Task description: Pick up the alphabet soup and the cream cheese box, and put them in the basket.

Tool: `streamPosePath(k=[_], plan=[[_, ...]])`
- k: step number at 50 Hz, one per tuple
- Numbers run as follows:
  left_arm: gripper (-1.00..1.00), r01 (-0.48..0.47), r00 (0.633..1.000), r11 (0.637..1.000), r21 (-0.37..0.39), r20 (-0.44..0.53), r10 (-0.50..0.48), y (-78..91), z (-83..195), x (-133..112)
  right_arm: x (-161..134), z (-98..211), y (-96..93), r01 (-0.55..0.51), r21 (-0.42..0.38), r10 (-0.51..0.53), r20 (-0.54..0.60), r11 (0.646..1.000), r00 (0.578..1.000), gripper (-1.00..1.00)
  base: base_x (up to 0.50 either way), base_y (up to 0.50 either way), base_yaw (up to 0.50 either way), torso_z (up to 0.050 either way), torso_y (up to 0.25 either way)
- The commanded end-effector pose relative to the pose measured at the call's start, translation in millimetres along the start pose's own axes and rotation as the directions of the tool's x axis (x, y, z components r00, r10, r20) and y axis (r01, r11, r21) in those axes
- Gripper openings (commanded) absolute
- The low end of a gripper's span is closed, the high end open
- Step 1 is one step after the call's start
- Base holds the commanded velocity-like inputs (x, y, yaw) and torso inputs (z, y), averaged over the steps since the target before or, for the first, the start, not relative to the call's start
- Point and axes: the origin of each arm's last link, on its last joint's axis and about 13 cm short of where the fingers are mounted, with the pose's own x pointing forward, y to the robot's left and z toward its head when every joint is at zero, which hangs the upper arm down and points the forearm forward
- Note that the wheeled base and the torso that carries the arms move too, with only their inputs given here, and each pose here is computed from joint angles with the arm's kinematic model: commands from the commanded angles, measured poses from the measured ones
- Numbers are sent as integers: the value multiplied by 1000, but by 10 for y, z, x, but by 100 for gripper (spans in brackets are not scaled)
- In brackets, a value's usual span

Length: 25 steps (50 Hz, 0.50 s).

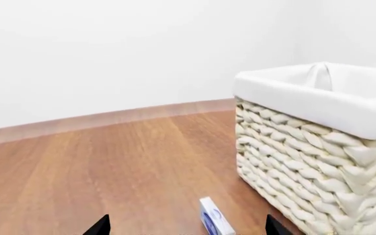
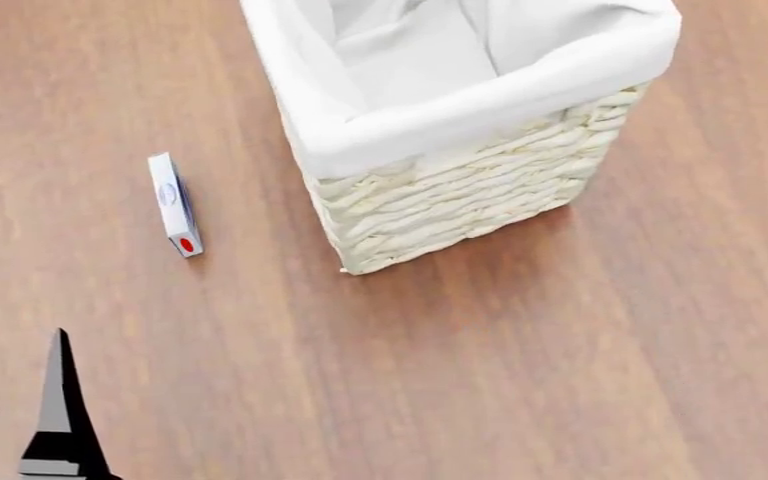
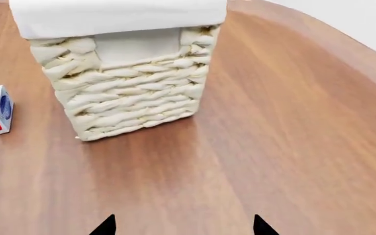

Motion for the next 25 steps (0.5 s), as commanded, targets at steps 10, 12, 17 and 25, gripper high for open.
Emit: streamPosePath(k=[10,12,17,25], plan=[[100,6,1000,1000,-11,-10,-6,-8,-32,-10,-111,-157,-60,41,20,-36,-193,999,980,100,0,0,0,0,0],[100,3,1000,1000,-10,-10,-3,4,-38,-15,-112,-155,-42,32,23,-26,-207,999,978,100,0,0,0,0,0],[100,-3,1000,1000,-9,-16,3,17,-57,-22,-106,-178,-25,25,23,-19,-224,999,974,100,0,0,0,0,0],[100,-3,1000,1000,-12,-16,3,12,-60,-26,-113,-196,-19,19,25,-13,-237,1000,971,100,0,0,0,0,0]])
